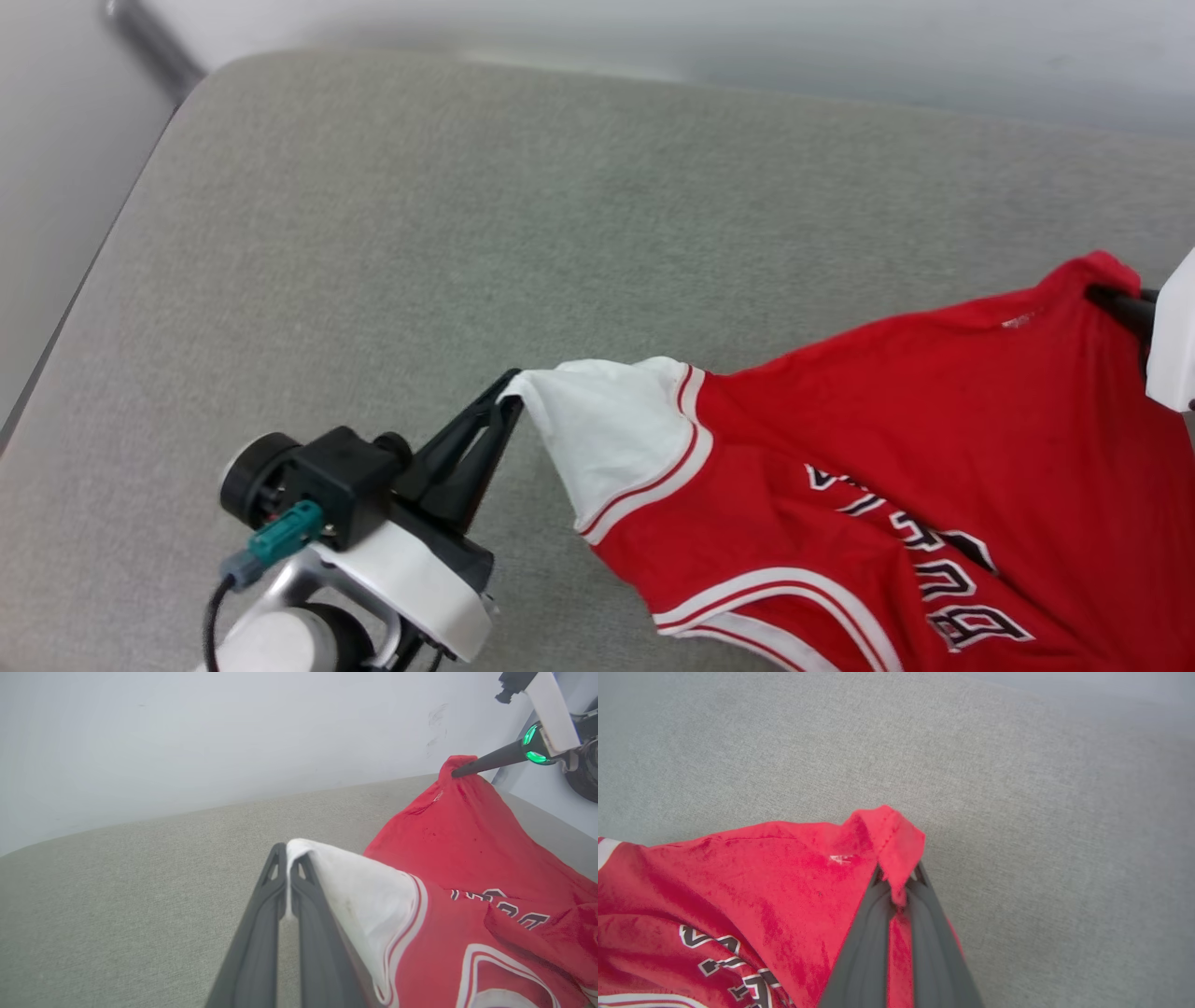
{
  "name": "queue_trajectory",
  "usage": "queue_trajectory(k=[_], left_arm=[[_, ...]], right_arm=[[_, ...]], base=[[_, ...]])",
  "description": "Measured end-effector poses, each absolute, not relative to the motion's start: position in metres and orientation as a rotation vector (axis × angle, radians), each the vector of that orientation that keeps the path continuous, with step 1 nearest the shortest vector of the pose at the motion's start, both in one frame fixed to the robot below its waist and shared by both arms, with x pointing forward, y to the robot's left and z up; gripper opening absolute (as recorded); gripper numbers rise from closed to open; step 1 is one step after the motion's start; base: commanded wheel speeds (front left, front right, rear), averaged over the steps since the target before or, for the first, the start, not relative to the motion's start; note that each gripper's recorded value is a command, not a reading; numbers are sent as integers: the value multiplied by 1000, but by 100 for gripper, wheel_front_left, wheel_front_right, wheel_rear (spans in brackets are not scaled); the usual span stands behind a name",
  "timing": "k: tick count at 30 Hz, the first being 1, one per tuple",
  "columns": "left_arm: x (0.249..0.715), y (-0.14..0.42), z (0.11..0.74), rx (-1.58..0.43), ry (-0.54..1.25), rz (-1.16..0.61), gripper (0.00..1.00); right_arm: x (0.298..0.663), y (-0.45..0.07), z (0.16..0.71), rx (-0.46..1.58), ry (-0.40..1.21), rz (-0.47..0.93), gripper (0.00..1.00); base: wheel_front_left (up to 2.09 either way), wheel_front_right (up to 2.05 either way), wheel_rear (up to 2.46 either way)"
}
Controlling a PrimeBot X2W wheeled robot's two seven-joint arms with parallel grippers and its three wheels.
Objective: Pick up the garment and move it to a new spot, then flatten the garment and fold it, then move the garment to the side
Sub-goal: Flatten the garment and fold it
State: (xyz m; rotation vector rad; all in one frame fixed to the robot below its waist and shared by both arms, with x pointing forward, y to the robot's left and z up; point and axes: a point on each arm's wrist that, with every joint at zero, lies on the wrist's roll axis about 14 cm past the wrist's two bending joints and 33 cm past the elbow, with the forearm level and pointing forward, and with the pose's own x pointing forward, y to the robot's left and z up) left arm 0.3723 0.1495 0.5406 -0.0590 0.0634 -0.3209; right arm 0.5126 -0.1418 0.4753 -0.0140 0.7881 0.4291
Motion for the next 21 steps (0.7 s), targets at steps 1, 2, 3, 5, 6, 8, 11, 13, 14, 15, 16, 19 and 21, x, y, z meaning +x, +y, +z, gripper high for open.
queue_trajectory(k=[1, 2, 3, 5, 6, 8, 11, 13, 14, 15, 16, 19, 21], left_arm=[[373, 149, 547, -52, 45, -326, 0], [373, 150, 554, -46, 23, -325, 0], [374, 150, 561, -40, 0, -327, 0], [375, 150, 577, -25, -46, -331, 0], [376, 150, 586, -18, -72, -332, 0], [379, 151, 606, -3, -130, -334, 0], [383, 151, 638, 24, -218, -337, 0], [384, 151, 657, 41, -271, -342, 0], [384, 150, 667, 43, -301, -344, 0], [384, 150, 678, 48, -332, -346, 0], [384, 150, 688, 60, -362, -351, 0], [384, 150, 711, 101, -428, -360, 0], [384, 150, 730, 122, -484, -362, 0]], right_arm=[[511, -144, 487, -12, 754, 429, 0], [509, -146, 499, -14, 720, 427, 0], [506, -149, 510, -20, 688, 426, 0], [502, -158, 535, -28, 609, 412, 0], [500, -162, 547, -35, 566, 404, 0], [494, -166, 572, -38, 482, 397, 0], [483, -169, 604, -19, 376, 399, 0], [474, -174, 624, -24, 308, 387, 0], [471, -178, 634, -26, 275, 379, 0], [467, -181, 644, -29, 243, 370, 0], [463, -184, 652, -34, 218, 365, 0], [451, -188, 678, -55, 137, 356, 0], [444, -192, 693, -65, 90, 348, 0]], base=[[0, 0, 0], [0, 0, 0], [0, 0, 0], [0, 0, 0], [0, 0, 0], [0, 0, 0], [0, 0, 0], [0, 0, 0], [0, 0, 0], [0, 0, 0], [0, 0, 0], [0, 0, 0], [0, 0, 0]])
